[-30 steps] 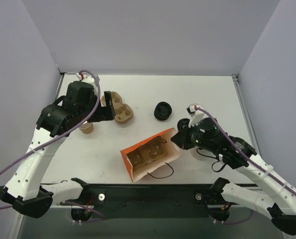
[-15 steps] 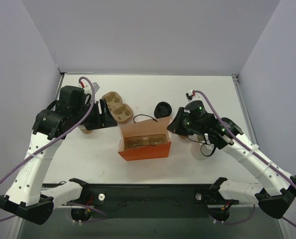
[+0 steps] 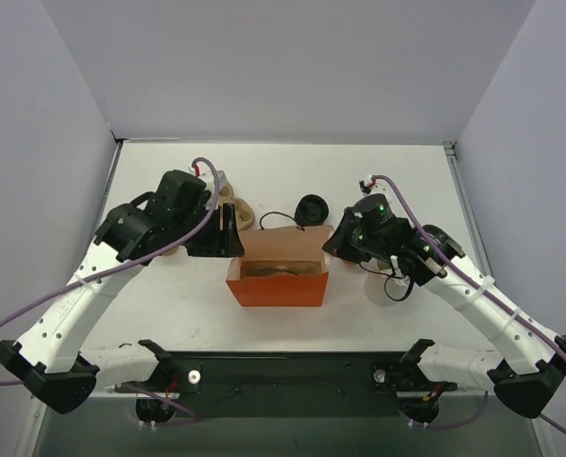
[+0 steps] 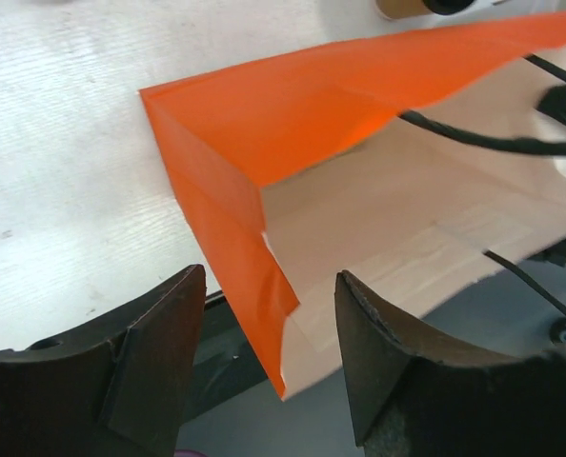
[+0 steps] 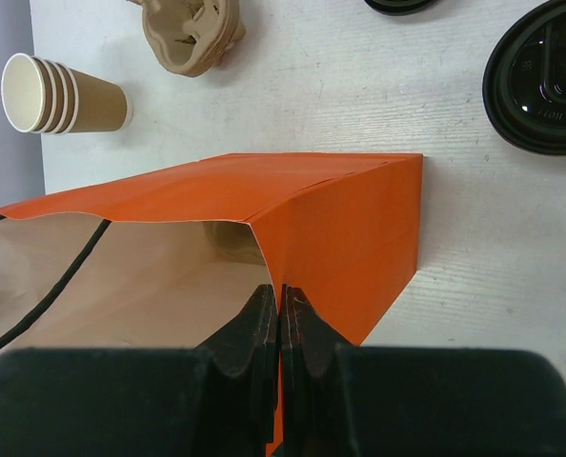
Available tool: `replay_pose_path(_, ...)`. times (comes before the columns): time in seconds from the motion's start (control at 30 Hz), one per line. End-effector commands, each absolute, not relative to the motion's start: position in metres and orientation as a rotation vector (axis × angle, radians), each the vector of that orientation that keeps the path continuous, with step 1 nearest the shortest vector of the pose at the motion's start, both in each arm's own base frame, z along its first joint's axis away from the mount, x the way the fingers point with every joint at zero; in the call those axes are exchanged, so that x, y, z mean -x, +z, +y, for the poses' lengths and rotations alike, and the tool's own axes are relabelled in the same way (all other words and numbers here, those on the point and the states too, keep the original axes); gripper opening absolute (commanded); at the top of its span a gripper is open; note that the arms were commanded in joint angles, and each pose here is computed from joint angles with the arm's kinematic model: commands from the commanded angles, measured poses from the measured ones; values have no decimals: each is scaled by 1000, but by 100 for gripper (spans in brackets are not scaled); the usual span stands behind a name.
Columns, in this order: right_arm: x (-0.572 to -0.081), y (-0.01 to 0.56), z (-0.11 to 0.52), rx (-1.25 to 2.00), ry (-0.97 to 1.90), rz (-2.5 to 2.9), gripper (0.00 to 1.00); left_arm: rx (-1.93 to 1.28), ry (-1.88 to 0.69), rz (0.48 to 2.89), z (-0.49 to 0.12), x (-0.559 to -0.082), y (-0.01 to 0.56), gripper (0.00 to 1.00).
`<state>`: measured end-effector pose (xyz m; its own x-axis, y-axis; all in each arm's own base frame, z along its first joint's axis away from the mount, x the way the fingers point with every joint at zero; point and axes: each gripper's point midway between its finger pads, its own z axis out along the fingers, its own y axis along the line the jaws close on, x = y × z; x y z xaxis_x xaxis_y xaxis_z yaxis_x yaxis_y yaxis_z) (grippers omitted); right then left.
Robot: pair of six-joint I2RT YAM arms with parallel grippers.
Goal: Pack the takeout coffee
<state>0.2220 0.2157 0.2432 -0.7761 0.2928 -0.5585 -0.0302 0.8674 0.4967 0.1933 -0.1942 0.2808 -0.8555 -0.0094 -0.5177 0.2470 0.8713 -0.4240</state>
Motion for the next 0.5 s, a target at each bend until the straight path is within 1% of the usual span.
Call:
replay_pose_path(0.0, -224, 252, 213, -208, 645, 2362, 0, -151, -581, 2456, -192, -215, 289, 63)
replay_pose_path(0.03, -223, 252, 213, -204, 646, 2361, 0, -155, -560, 2475, -192, -216, 284, 59)
replay_pose_path(0.2, -224, 250, 213, -196, 640, 2368, 0, -208, -535, 2475, -195, -216, 280, 49)
replay_pose_path(0.27, -224, 250, 214, -183, 639, 2369, 0, -227, -526, 2462, -194, -218, 281, 41)
replay_pose_path(0.33, -224, 250, 215, -166, 638, 2372, 0, -236, -528, 2438, -196, -222, 284, 36)
replay_pose_path(0.4, -224, 249, 216, -157, 637, 2375, 1, -254, -523, 2428, -197, -226, 284, 22)
replay_pose_path(0.47, -225, 250, 216, -125, 631, 2374, 6, -272, -518, 2421, -198, -228, 285, 9)
